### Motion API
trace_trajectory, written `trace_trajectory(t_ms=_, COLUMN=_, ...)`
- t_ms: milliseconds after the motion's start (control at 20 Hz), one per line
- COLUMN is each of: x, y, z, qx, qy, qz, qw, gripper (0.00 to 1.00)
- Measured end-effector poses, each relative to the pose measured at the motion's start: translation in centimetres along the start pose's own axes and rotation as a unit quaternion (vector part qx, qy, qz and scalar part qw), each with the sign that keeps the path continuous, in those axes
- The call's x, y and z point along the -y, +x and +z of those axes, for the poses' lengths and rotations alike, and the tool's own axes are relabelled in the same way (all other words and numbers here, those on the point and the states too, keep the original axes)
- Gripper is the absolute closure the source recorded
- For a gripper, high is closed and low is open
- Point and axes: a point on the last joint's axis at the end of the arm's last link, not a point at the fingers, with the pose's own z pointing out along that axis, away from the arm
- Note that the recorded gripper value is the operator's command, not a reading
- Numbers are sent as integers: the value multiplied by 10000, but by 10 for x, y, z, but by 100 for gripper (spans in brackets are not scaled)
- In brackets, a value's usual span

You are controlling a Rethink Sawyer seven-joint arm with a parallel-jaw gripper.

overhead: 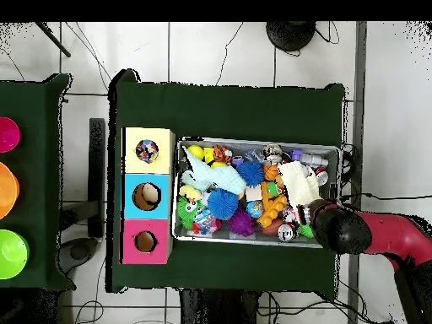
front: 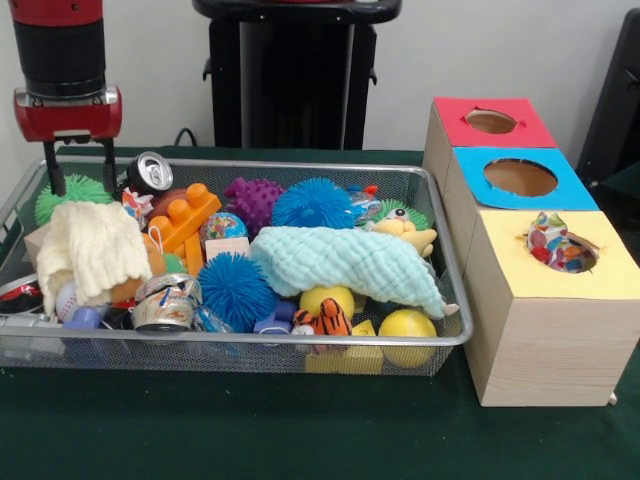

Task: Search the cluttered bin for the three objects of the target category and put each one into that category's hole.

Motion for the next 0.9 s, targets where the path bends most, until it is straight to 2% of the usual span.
trace_trajectory(t_ms=600, x=-7, y=5, z=-4, qx=-47, qy=-21, qz=-58, qw=10000, gripper=0)
trace_trajectory(t_ms=900, x=-20, y=11, z=-3, qx=-108, qy=-113, qz=-119, qw=9998, gripper=0)
